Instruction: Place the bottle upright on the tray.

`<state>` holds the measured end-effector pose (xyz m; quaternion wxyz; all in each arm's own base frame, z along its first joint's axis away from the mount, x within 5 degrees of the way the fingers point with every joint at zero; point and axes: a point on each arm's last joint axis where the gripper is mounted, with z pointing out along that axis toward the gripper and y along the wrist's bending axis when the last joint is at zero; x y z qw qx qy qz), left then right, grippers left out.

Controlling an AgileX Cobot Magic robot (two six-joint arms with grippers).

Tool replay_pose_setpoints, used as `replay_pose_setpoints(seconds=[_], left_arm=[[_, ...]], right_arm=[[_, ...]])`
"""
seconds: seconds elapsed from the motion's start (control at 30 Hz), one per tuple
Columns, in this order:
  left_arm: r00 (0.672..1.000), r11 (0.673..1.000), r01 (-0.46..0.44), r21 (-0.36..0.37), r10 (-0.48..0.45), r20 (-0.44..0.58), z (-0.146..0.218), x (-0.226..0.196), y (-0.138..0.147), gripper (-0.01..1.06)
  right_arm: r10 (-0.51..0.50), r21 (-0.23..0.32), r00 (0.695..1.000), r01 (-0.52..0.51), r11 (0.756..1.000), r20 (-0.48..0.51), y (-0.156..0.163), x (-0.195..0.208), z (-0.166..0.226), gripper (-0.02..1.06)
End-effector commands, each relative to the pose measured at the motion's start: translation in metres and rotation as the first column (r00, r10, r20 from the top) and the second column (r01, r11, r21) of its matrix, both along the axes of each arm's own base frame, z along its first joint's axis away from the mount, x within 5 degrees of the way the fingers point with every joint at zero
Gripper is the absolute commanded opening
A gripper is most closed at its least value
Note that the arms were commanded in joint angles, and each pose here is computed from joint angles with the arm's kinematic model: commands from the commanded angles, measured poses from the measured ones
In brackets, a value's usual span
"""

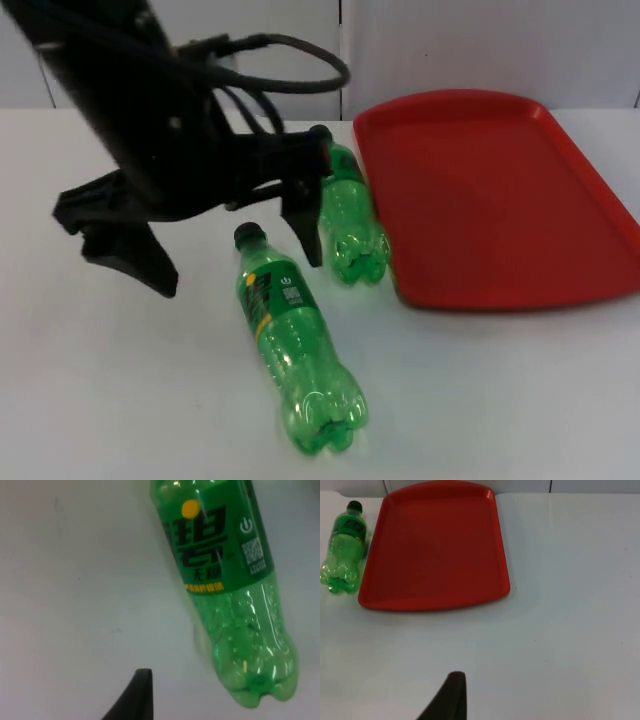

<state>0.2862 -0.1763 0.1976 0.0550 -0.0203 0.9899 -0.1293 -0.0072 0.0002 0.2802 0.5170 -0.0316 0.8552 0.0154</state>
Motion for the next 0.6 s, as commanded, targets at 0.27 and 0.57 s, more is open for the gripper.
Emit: replay_pose_setpoints(seconds=[0.27,0.57], left_arm=[[0.999,0.994,-0.054,0.099,0.053,0.012,-0.029,0.015,-0.039,1.05],[0.983,0.978,-0.186,0.096,0.185,0.013,-0.049,0.022,-0.042,1.05]], right_arm=[[-0.002,0.003,1.000,0.002,1.000,0.007,0.000,0.000,0.000,1.04],[-0.002,0.003,1.000,0.002,1.000,0.007,0.000,0.000,0.000,1.04]])
